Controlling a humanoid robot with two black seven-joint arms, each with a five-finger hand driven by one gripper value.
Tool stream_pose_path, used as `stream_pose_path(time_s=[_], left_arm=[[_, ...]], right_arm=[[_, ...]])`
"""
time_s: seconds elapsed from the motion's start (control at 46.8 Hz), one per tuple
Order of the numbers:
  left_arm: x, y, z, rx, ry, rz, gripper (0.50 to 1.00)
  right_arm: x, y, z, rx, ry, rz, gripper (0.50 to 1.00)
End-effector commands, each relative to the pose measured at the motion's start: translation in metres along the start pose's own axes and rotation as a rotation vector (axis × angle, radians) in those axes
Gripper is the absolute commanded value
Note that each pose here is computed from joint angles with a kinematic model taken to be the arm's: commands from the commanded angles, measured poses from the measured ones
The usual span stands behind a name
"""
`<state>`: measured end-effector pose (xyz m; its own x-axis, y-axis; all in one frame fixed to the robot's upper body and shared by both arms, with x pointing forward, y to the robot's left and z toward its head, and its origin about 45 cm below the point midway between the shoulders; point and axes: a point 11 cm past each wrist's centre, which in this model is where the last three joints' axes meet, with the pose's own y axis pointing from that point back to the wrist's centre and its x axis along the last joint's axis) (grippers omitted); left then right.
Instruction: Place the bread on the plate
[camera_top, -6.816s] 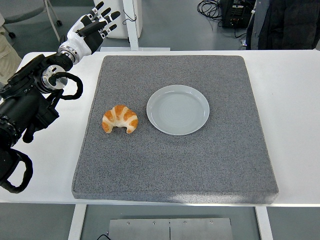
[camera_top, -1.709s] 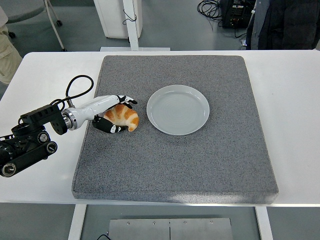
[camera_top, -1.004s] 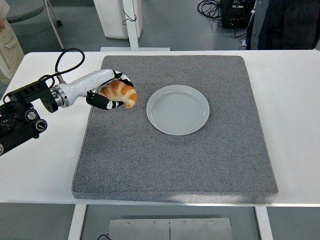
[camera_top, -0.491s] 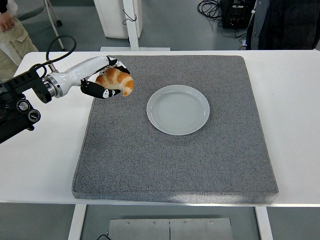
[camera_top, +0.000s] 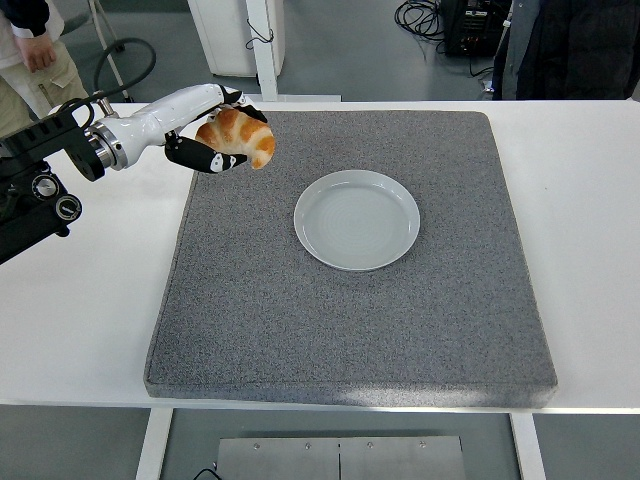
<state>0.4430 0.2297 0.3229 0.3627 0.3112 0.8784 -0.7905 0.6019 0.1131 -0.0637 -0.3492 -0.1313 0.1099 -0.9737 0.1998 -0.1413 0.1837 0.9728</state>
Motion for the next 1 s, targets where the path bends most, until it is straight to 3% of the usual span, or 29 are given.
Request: stream_pose_path(time_s=[0.0, 0.278, 0.427, 0.983], left_arm=[[0.005, -0.002, 0.003, -0.003, -0.007, 0.0, 0.5], [0.038, -0.022, 0.041, -0.08, -0.078, -0.023, 0.5], [0.058, -0.027, 0.047, -0.075, -0.112, -0.03, 0.5], [0.056, -0.066, 0.115, -0.195, -0.217, -0.104, 0.5]], right_arm=[[0.0, 0.0, 0.0, 0.0, 0.0, 0.0, 1.0], [0.0, 0.0, 0.0, 0.0, 0.0, 0.0, 1.0], [0.001, 0.0, 0.0, 0.0, 0.0, 0.001, 1.0], [0.0, 0.0, 0.0, 0.0, 0.0, 0.0, 1.0]])
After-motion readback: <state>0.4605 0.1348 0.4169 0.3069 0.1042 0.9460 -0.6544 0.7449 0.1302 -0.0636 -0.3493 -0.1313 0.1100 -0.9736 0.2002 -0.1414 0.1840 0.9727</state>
